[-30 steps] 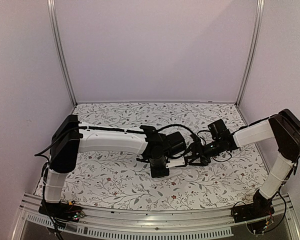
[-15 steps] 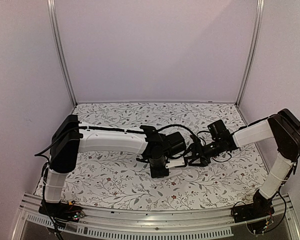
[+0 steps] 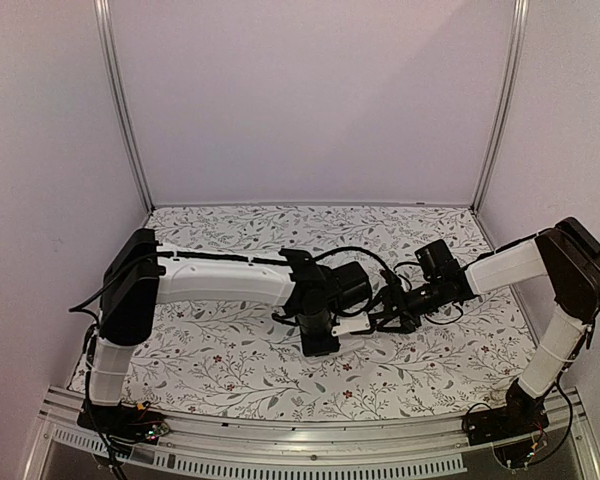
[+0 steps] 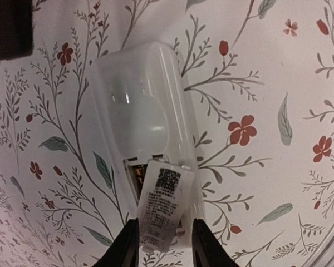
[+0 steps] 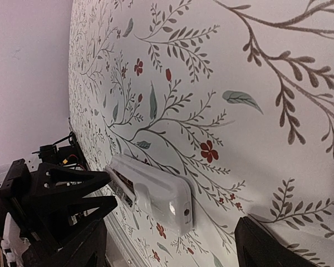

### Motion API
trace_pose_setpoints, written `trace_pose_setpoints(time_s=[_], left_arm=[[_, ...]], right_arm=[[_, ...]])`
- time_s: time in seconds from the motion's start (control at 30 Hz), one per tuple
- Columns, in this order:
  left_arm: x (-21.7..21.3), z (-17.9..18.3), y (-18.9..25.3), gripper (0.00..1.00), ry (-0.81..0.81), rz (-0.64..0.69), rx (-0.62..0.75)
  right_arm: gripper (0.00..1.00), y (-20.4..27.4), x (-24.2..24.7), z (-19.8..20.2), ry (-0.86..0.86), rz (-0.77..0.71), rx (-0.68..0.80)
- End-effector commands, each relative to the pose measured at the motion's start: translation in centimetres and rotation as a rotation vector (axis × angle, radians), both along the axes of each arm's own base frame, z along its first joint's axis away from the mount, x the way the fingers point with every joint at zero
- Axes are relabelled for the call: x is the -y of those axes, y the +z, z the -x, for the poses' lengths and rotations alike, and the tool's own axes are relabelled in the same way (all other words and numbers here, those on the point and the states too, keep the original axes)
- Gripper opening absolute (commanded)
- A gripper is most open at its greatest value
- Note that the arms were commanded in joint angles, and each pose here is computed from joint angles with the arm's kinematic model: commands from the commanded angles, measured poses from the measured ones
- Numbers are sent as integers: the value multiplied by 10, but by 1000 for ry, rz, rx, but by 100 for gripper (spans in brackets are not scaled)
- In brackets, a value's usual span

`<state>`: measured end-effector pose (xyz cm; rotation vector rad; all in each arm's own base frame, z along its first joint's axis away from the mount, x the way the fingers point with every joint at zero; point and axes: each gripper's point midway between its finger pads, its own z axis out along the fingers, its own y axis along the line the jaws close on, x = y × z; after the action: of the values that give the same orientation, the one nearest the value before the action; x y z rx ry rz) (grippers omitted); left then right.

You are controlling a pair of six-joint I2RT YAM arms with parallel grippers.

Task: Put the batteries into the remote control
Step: Load the battery cover onto the remote control without the battery cover.

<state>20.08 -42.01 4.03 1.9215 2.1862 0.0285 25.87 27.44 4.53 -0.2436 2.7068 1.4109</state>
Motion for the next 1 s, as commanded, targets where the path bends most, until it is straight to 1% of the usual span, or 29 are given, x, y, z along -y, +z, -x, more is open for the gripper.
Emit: trace_pose_setpoints(time_s=[0.0,0.13,0.27,0.37,0.7,0.97], left_arm=[[5,-4,11,36,38,54,-57],[6,-8,17,42,57,79,-67],[5,-8,19,51,58,88,-84],[7,-4,20,56,55,109,-123],[8,-14,10,57,89,106,-146],[13,-20,5,64,103,117,-168]], right_arm=[[80,3,-2,-8,-5,-12,10],[80,3,-3,-8,-4,-13,11],[80,4,-3,-8,-4,-14,14],[80,4,-3,-8,-3,-15,11],[80,4,-3,-8,-3,-15,12],[80,3,-2,-8,-5,-13,9]])
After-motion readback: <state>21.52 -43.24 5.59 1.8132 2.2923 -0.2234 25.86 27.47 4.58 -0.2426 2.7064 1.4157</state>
